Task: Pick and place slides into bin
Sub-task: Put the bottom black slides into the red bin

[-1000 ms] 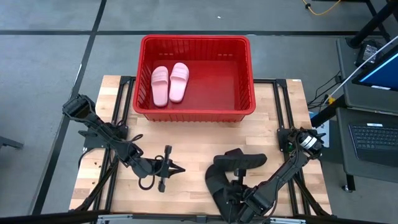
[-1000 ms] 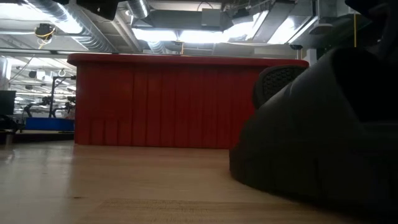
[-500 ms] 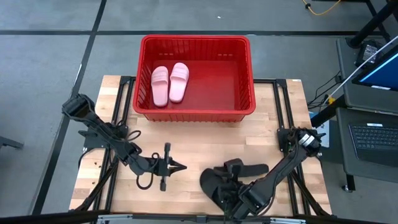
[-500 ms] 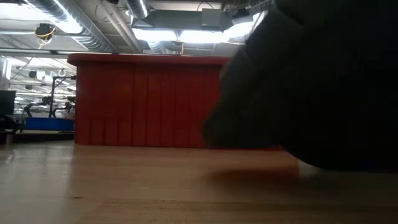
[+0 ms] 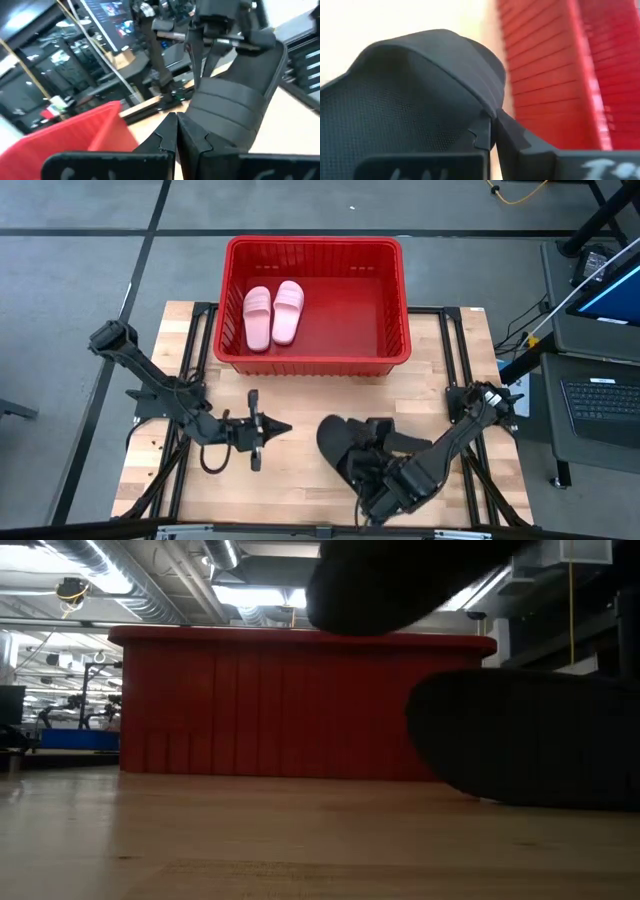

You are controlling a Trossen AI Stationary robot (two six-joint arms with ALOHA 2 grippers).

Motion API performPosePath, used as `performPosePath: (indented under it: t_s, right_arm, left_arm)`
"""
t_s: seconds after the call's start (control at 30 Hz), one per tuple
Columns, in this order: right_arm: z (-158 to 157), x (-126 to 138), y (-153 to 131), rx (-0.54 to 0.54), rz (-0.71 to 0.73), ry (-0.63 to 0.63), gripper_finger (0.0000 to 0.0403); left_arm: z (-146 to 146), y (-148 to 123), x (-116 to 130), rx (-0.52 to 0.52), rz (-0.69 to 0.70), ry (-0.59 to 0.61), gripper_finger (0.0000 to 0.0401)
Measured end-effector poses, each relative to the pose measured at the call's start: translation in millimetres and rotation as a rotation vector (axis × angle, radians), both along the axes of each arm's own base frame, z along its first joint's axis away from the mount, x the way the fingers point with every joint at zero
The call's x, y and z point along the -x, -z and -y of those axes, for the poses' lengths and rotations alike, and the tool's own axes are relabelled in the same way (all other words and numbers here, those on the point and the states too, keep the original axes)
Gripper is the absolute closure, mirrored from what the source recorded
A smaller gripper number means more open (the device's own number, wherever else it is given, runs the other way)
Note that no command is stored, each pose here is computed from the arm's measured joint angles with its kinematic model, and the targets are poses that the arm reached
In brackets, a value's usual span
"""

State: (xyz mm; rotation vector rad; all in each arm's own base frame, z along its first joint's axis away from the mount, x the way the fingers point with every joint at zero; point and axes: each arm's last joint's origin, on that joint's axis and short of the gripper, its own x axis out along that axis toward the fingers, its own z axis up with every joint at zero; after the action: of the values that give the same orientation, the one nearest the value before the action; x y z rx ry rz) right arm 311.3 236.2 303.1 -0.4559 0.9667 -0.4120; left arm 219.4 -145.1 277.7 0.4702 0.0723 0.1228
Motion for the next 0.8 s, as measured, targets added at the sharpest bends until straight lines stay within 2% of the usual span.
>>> performPosePath:
  t_s: [0.13,0.23,0.43,0.53,0.7,0.8]
  right_arm:
    - [25,-8,-23,0.033,0.000,0.062,0.0389]
    - [43,-18,-42,0.029,0.018,0.067,0.0389]
    - [82,-29,-87,-0.024,0.124,0.119,0.0390]
    - [95,-29,-106,-0.050,0.201,0.134,0.0390]
    - [114,-22,-127,-0.069,0.307,0.161,0.0390]
    - [120,-22,-132,-0.039,0.347,0.190,0.0390]
  left_arm:
    - [-12,-11,13,-0.053,-0.018,-0.082,0.0399]
    - [-22,-19,21,-0.040,-0.008,-0.132,0.0399]
    - [-33,-37,35,0.044,0.061,-0.139,0.0399]
    - [-38,-45,43,0.121,0.101,-0.132,0.0398]
    - [-45,-54,53,0.241,0.153,-0.130,0.0399]
    - [-48,-56,56,0.258,0.161,-0.130,0.0399]
